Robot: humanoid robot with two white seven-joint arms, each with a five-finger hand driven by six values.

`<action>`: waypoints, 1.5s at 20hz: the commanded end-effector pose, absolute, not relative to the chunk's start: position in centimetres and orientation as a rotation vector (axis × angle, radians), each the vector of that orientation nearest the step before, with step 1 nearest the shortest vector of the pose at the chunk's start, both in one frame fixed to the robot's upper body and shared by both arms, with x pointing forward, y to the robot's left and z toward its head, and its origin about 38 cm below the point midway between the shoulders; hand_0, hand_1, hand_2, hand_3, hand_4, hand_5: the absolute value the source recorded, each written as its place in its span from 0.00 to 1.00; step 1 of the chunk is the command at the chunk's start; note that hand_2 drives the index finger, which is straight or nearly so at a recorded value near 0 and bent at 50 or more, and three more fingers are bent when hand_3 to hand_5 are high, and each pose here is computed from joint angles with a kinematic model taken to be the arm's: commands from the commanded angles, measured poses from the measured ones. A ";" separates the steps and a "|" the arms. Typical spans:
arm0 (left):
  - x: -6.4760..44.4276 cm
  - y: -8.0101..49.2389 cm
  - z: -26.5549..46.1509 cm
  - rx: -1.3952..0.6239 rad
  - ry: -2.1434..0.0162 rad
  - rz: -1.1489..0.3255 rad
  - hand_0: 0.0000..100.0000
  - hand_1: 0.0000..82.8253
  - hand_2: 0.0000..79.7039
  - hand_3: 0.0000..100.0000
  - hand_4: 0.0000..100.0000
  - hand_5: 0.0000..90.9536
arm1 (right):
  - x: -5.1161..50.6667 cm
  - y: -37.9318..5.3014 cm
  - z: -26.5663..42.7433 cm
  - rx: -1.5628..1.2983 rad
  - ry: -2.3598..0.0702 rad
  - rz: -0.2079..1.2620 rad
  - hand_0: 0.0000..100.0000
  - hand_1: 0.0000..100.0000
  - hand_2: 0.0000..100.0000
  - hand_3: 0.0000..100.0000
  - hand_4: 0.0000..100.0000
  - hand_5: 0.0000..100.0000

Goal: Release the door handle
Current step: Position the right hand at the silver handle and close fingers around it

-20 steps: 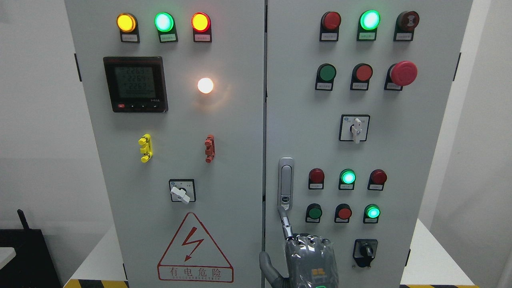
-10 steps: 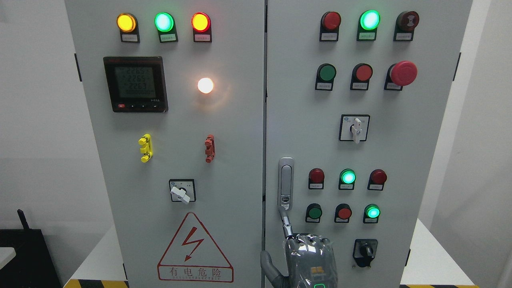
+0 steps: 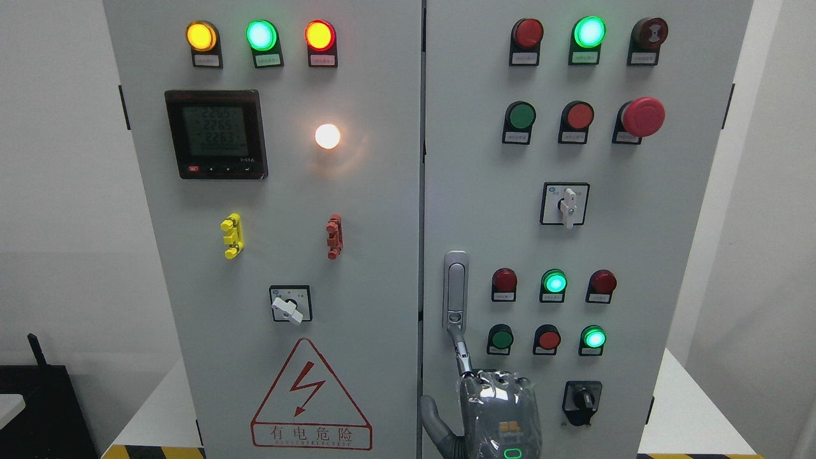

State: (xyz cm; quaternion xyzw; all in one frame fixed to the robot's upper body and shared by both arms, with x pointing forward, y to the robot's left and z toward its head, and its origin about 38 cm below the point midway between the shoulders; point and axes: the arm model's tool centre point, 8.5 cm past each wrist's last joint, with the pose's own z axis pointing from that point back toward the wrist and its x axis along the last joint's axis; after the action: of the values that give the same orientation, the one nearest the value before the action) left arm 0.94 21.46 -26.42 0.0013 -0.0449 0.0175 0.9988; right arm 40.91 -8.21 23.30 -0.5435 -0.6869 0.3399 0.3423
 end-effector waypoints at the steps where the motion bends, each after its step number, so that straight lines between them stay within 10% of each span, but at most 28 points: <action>1: 1.1 21.4 -26.4 0.001 -0.083 0.005 0.12 0.47 0.00 0.00 0.00 0.00 | 41.2 -8.6 23.2 -1.417 -1.770 0.876 0.32 0.37 0.00 1.00 1.00 1.00; 30: 1.1 21.4 -26.4 0.001 -0.081 0.007 0.12 0.47 0.00 0.00 0.00 0.00 | 40.0 -8.2 23.4 -1.425 -1.869 0.840 0.33 0.36 0.01 1.00 0.93 0.99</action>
State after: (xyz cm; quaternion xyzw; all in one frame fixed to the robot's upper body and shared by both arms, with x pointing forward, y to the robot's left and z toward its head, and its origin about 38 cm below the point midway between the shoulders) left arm 0.94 21.45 -26.42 0.0011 -0.0449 0.0143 0.9989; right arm 40.59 -8.20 23.29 -0.5433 -0.6974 0.3299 0.3311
